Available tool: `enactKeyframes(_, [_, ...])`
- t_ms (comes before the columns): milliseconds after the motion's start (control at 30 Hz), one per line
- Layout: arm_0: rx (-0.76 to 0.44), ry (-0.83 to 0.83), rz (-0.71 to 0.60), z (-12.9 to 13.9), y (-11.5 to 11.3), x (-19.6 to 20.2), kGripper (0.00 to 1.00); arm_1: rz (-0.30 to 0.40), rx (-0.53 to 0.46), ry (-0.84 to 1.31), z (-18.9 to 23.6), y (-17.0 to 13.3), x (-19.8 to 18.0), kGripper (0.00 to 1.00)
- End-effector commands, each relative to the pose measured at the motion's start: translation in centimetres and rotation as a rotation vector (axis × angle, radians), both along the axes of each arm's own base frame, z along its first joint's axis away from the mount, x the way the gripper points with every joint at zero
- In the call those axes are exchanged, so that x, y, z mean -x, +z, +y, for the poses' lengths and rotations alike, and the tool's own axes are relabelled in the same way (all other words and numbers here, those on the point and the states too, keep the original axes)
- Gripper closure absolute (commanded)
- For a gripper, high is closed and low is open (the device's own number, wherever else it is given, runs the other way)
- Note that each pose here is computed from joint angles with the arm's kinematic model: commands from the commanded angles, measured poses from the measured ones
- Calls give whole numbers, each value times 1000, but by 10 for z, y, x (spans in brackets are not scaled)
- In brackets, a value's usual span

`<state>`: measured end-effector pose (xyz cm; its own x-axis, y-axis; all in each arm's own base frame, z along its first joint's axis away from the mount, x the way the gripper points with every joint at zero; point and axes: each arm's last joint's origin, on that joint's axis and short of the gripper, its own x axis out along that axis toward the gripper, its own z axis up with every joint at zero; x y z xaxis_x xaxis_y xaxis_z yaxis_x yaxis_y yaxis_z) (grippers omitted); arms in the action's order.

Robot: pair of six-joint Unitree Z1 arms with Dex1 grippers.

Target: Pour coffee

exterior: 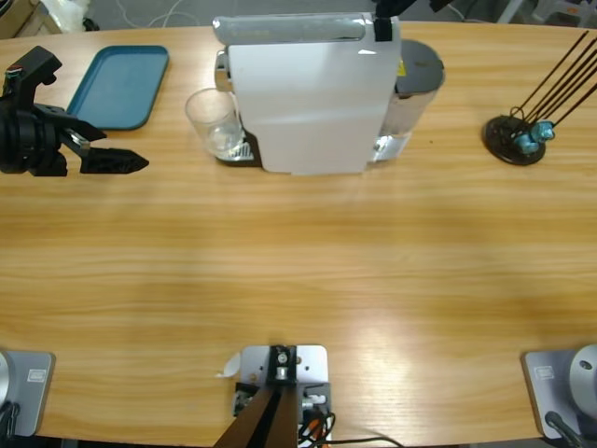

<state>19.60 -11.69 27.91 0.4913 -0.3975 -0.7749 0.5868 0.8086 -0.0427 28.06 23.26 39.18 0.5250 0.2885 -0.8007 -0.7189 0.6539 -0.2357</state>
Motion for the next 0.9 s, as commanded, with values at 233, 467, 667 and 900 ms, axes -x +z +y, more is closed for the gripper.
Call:
enactKeyframes(233, [-29, -3, 50, -2, -17, -1, 64, 3, 35, -8, 5, -7, -9, 1000])
enactKeyframes(467, [-30, -3, 51, -2, -17, -1, 64, 5, 46, -16, 4, -10, -11, 1000])
enactKeyframes(667, [-31, -4, 50, -2, -17, -1, 64, 24, 63, -18, 3, -22, -11, 1000])
enactKeyframes(900, [-31, -4, 51, -2, -17, -1, 64, 29, 71, -21, 3, -26, -12, 1000])
